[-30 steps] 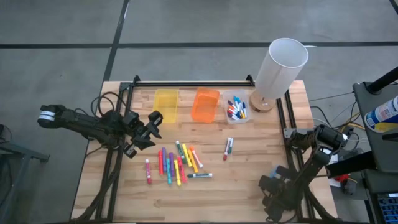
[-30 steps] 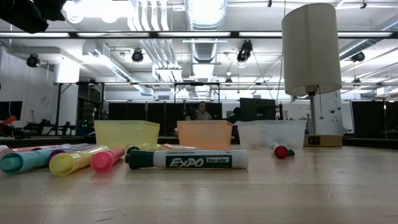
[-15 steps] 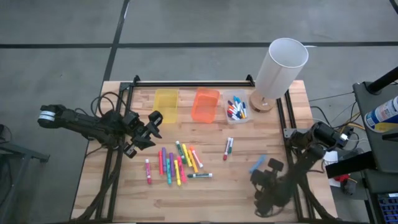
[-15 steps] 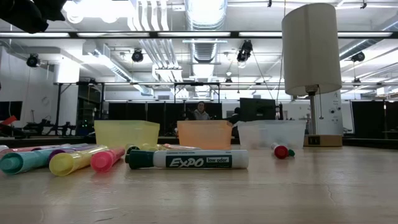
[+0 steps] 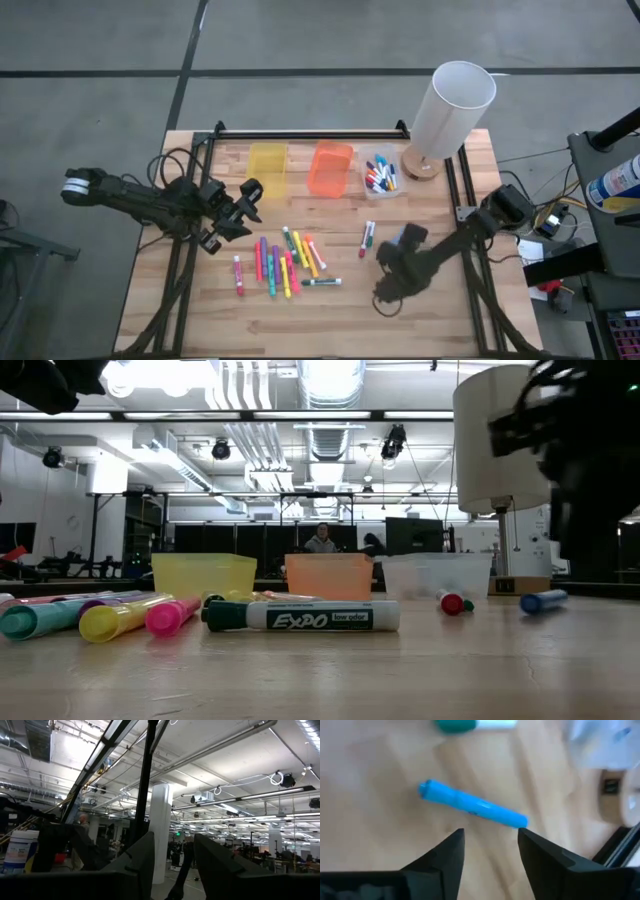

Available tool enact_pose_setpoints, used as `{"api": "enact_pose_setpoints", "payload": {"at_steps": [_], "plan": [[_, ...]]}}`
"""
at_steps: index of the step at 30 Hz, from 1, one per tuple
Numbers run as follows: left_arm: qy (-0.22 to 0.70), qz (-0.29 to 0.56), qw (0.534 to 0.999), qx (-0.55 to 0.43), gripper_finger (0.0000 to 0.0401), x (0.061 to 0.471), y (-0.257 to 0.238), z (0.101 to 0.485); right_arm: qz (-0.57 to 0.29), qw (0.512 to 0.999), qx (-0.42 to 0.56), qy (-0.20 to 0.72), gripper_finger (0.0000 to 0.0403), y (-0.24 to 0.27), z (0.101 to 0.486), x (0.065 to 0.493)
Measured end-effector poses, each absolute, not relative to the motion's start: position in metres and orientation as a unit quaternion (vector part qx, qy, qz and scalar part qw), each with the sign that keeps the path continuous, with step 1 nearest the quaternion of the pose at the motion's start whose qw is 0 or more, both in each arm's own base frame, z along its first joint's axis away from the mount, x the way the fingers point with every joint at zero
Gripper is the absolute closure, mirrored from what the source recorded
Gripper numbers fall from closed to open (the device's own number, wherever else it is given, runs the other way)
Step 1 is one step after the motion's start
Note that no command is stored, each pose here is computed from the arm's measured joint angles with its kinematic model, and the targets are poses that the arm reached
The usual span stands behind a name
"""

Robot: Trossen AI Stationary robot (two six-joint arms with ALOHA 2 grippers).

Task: Pick & Place Markers
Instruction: Move the blue highlighter to the center of the table, then put the blue highlighter into the orange bin

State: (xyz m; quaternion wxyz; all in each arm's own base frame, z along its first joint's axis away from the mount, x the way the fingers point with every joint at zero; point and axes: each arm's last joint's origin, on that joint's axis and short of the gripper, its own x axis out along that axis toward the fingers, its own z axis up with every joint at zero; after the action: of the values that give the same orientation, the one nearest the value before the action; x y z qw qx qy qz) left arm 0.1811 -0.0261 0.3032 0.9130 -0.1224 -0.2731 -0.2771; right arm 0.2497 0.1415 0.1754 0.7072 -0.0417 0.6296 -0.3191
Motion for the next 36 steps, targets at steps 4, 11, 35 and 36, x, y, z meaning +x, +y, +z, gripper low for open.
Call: {"api": "enact_pose_setpoints", "payload": {"at_steps": [4,11,35,36], "plan": [[-0.270,-0.277,0.914,-0.123,0.0268,0.181,-0.026,0.303,-0.346,0.699,-0.031,0.625,0.0215,0.120,0.176,0.261],[-0.268,-0.277,0.914,-0.123,0.0268,0.182,-0.026,0.302,-0.334,0.744,-0.044,0.577,0.0228,0.114,0.176,0.276],[-0.266,-0.277,0.915,-0.124,0.0268,0.182,-0.026,0.302,-0.349,0.736,0.270,0.513,0.0243,0.093,0.201,0.321],[-0.265,-0.277,0.915,-0.124,0.0268,0.182,-0.026,0.302,-0.345,0.730,0.277,0.520,0.0243,0.090,0.201,0.322]]}}
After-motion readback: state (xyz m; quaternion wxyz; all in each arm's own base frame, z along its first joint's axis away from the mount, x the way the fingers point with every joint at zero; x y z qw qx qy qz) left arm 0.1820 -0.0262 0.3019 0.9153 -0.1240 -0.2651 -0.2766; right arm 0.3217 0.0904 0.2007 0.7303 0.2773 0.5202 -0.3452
